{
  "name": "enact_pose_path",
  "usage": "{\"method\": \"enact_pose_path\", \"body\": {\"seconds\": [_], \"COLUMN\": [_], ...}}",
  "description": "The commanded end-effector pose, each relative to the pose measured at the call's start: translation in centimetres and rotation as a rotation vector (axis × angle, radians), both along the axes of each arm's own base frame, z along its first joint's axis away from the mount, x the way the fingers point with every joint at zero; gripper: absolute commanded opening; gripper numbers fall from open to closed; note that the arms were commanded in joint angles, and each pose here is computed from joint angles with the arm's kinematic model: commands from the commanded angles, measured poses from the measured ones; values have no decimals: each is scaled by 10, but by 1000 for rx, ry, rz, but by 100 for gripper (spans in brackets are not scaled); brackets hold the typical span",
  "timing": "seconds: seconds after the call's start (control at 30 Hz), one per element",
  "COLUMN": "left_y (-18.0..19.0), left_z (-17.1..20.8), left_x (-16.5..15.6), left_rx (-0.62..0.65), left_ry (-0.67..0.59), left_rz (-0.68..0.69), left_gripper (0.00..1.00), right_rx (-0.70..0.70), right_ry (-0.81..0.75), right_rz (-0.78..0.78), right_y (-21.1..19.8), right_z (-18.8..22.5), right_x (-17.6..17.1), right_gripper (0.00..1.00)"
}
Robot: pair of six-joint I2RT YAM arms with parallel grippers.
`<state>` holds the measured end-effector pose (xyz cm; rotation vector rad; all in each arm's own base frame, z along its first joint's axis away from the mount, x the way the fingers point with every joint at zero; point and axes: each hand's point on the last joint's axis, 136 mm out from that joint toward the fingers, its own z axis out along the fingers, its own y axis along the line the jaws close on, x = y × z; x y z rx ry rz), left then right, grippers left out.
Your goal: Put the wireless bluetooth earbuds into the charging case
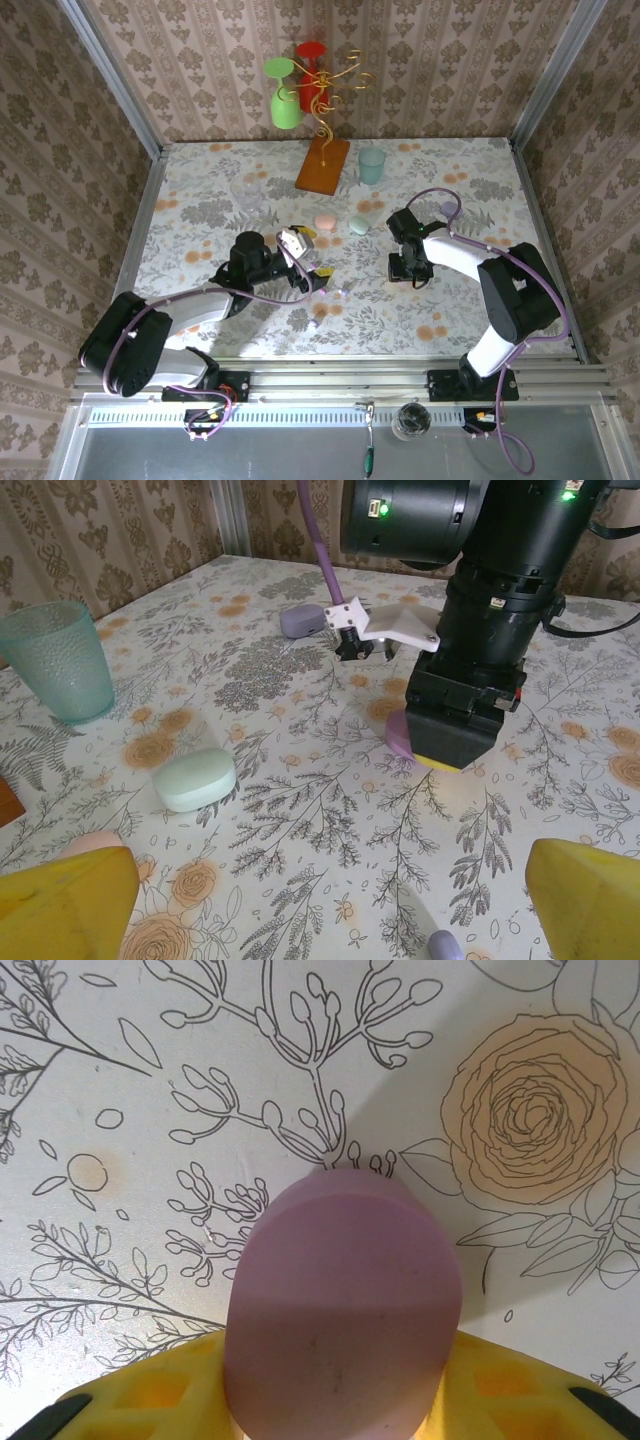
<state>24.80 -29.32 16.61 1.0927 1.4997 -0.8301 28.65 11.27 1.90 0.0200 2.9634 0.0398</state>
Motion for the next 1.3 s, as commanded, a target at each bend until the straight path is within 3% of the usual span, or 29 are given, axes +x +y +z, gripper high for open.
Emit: {"method": "enact_pose_path", "body": {"seconds": [0.0, 0.2, 0.43, 0.73, 1.0, 1.27], "left_y": [1, 8, 13, 17, 11, 0], "left_z": [4, 6, 22, 32, 47, 62], "left_x": [0, 3, -13, -36, -63, -90], "left_rx": [-33, -34, -32, -19, -37, -74], "left_ry": [8, 8, 16, 41, 106, 83], "left_rz": [-6, -8, -100, -173, -320, -458], "left_gripper": [100, 100, 100, 99, 89, 81], "right_rx": [44, 113, 236, 423, 494, 581], "right_ry": [-56, -163, -327, -388, -475, -498], "right_rz": [58, 255, 545, 884, 1216, 1365], "right_y": [10, 34, 71, 113, 146, 171], "right_z": [12, 46, 95, 154, 189, 211], "right_x": [6, 9, 6, -35, -78, -96], "right_gripper": [40, 39, 37, 35, 31, 28]}}
